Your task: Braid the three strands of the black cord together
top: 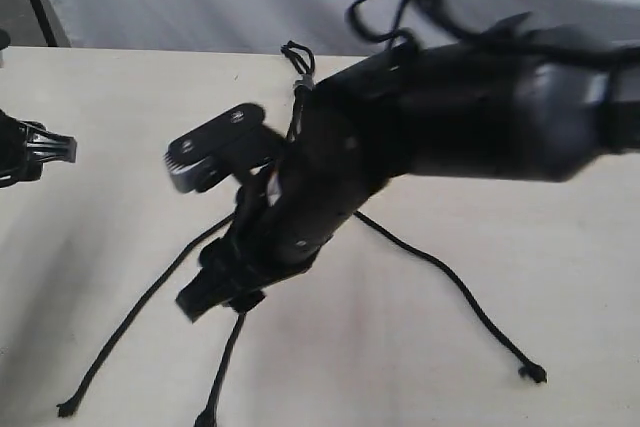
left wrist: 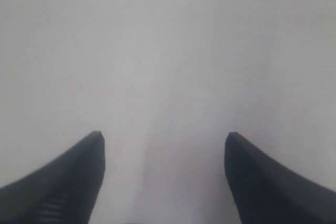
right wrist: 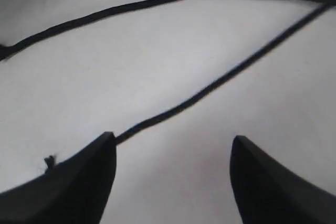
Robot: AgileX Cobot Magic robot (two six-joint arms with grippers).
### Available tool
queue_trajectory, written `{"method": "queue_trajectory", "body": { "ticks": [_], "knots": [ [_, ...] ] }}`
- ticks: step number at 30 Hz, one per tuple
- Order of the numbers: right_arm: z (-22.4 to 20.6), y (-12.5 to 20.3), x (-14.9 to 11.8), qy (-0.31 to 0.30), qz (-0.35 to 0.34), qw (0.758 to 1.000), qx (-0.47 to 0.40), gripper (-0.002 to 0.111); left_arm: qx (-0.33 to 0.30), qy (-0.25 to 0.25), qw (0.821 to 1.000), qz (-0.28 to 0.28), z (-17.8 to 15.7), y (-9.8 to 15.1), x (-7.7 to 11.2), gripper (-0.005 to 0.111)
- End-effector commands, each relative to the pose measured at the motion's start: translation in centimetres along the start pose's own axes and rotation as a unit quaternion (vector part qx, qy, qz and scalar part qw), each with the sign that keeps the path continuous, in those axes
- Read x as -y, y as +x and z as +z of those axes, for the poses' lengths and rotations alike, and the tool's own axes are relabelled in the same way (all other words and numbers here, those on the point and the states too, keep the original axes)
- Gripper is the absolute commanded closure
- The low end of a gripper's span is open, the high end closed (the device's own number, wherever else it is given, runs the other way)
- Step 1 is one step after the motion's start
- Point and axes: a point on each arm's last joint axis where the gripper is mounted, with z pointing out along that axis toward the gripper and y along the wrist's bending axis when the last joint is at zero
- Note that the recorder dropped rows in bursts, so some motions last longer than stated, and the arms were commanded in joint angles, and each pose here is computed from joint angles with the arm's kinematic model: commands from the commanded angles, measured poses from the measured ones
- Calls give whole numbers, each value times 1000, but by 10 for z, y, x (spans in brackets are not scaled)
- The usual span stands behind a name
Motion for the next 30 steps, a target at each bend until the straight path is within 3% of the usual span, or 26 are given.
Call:
{"method": "queue_trajectory", "body": {
  "ticks": [1, 11, 15, 18, 21, 23, 27, 30],
  "knots": [
    [41, -18, -11, -5, 11, 999, -38, 49, 50, 36, 998, -26, 6, -5, -11, 45],
    [101, -12, 2, 49, 37, 989, -132, 52, 54, 39, 997, -28, 6, -6, -12, 45],
    [96, -9, 3, 50, -3, 987, -155, 108, 54, 39, 997, -28, 6, -6, -12, 45],
    [64, -15, 10, 44, -95, 980, -168, 108, 52, 41, 997, -36, 6, -6, -11, 45],
    [31, -25, 52, 125, -137, 969, -163, 108, 51, 40, 997, -36, 6, -5, -11, 45],
    [21, -19, 92, 170, -111, 960, -192, 108, 41, 31, 998, -33, 6, -3, -13, 45],
    [34, 0, 158, 177, -24, 961, -211, 108, 39, 33, 998, -30, 6, -3, -13, 45],
    [43, 9, 174, 167, 7, 961, -219, 108, 38, 33, 998, -28, 6, -3, -13, 45]
  ]
}}
